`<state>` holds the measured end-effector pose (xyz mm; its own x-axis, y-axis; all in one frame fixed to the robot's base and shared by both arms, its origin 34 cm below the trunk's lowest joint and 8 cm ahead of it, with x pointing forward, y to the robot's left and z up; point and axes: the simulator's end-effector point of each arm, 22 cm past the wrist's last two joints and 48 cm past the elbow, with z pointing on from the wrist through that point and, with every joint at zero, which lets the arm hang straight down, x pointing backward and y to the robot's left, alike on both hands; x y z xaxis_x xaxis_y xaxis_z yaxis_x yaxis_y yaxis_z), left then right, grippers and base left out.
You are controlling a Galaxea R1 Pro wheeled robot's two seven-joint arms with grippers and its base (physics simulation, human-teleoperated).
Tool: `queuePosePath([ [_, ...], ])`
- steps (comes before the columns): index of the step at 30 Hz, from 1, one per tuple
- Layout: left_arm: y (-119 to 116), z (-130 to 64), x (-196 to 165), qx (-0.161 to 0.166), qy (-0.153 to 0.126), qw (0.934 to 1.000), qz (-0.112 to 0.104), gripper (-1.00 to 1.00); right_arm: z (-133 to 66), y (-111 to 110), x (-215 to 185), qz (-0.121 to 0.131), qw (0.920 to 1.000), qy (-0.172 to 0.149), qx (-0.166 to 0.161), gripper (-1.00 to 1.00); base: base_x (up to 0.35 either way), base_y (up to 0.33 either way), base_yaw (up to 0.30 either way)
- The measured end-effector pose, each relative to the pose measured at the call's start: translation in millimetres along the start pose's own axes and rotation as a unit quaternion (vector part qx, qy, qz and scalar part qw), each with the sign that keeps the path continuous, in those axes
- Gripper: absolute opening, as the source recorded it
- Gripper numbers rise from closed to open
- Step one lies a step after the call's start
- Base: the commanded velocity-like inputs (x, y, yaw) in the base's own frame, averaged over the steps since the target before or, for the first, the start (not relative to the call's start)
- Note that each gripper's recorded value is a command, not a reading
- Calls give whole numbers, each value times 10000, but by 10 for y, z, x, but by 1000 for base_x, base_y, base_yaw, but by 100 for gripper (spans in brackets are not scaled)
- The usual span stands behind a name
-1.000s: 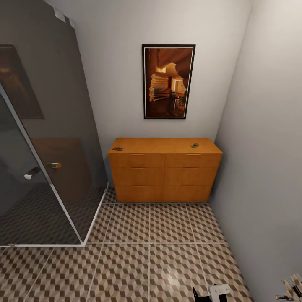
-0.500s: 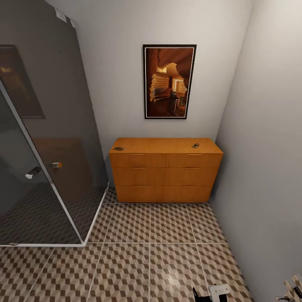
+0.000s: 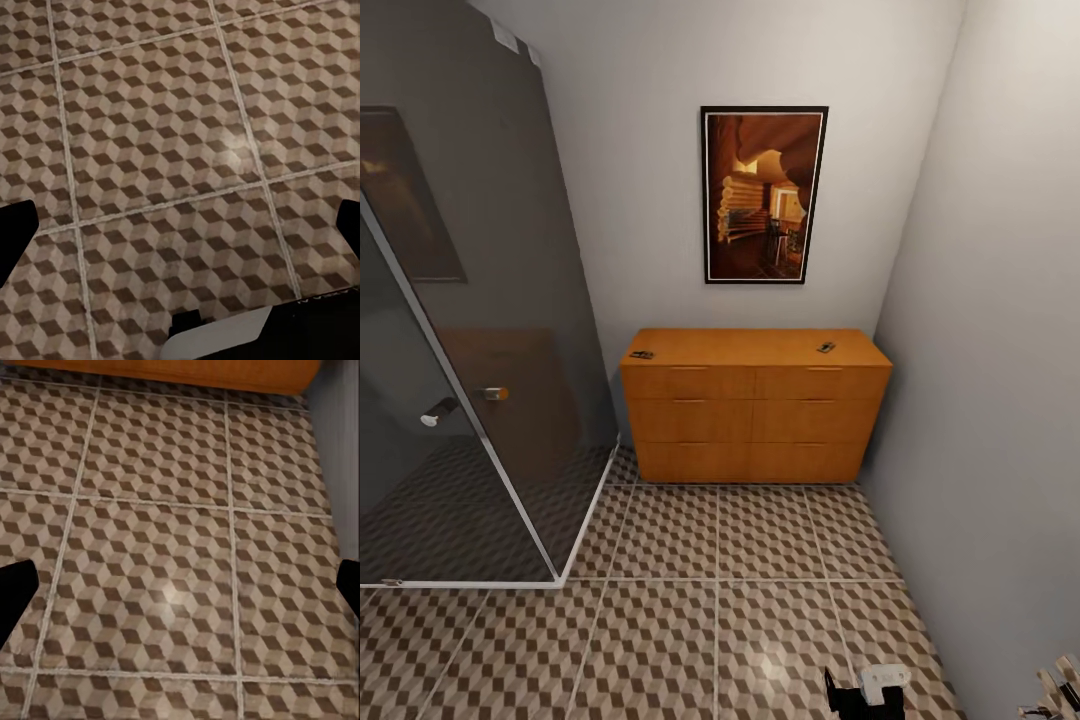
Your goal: Take the four mousetraps from the cabinet in the bathroom and place them on the bathroom floor. Make sure all four end up on the same floor surface, and ensure that at least two of them are either under or directly next to the same bathroom sink.
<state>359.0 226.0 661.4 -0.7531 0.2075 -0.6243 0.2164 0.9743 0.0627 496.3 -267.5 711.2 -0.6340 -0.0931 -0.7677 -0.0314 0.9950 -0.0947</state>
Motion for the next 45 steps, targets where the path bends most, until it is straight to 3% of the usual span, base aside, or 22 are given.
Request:
queuePosePath([
  [4,-9,-39,83,14,60,10000,-6,100,262,-273,-567,-42,9978,53,658,100,0,0,0],
  [10,36,-62,133,-5,97,10000,11,100,370,-445,-1483,-79,9952,39,971,100,0,0,0],
  [11,63,-65,144,-21,105,9999,18,100,345,-477,-1797,-72,9948,-69,1014,100,0,0,0],
  [20,84,-75,166,-28,122,9999,31,100,181,-586,-2941,-105,9931,-257,1142,100,0,0,0],
  [27,69,-93,200,-16,147,9999,27,100,66,-754,-4299,-67,9901,-563,1287,100,0,0,0],
  [35,58,-96,206,-10,151,9999,24,100,-299,-867,-5571,17,9870,-923,1313,100,0,0,0],
  [40,60,-103,219,-11,160,9999,24,100,-496,-751,-5953,15,9867,-1210,1086,100,0,0,0],
  [45,60,-107,228,-13,166,9999,24,100,-558,-669,-6060,1,9868,-1302,961,100,0,0,0],
])
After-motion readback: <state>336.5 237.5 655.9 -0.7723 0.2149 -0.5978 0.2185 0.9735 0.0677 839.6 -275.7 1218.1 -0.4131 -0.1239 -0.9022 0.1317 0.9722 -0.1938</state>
